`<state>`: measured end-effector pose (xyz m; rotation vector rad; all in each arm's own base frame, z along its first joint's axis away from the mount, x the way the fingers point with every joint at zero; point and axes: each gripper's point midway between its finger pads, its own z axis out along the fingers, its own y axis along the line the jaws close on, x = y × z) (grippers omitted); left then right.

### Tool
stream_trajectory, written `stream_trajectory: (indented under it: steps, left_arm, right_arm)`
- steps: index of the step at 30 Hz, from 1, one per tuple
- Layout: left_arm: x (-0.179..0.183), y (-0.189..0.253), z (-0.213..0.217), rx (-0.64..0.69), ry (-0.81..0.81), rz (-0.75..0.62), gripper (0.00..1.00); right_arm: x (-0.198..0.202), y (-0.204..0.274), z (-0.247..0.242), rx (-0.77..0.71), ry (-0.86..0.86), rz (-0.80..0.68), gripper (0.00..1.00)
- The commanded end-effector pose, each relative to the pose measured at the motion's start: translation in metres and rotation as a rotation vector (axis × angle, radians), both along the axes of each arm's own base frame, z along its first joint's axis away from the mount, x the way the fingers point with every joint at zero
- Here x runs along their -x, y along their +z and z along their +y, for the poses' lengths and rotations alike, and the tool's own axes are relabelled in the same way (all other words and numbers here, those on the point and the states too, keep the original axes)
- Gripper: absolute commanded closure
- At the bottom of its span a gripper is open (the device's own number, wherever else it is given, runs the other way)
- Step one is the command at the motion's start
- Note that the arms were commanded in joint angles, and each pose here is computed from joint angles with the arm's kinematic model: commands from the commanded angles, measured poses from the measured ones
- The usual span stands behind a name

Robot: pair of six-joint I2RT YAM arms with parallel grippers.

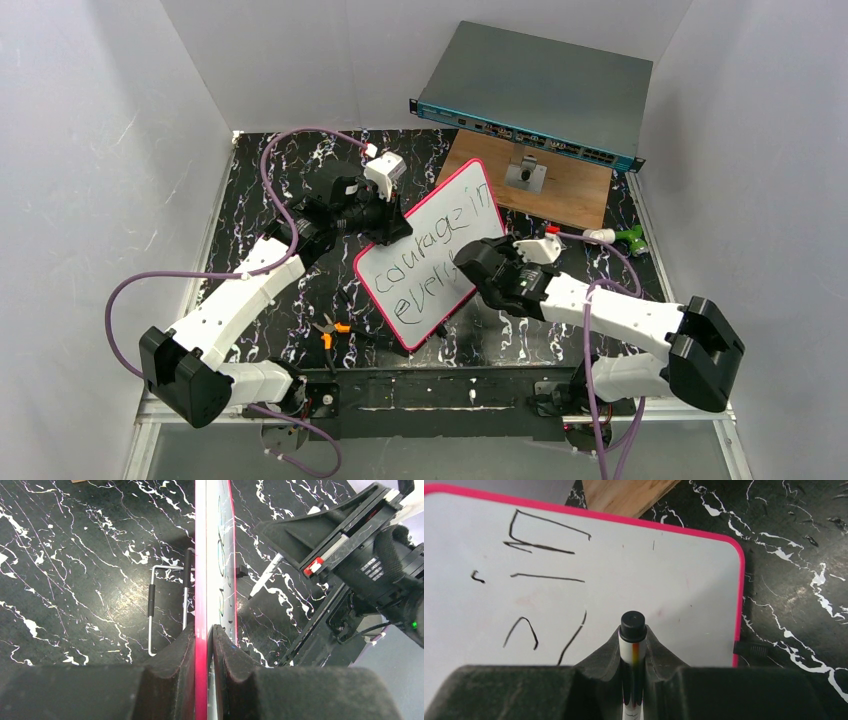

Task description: Write a sentence on the whiteboard

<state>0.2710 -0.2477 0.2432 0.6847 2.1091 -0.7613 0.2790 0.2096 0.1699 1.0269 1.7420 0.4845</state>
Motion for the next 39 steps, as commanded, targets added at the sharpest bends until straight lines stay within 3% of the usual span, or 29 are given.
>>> stream_trajectory:
  steps: [1,39]
  left_arm:
    - [-0.002,0.01,0.008,-0.024,-0.001,-0.072,1.0]
    - [0.001,0.008,0.01,-0.029,-0.002,-0.067,1.0]
  right_arm:
    - [0.006,-0.013,-0.003,0.037,-0.022,0.022,0.99]
    - [-0.007,-0.03,-0.001,0.04,-0.129,0.088,0.99]
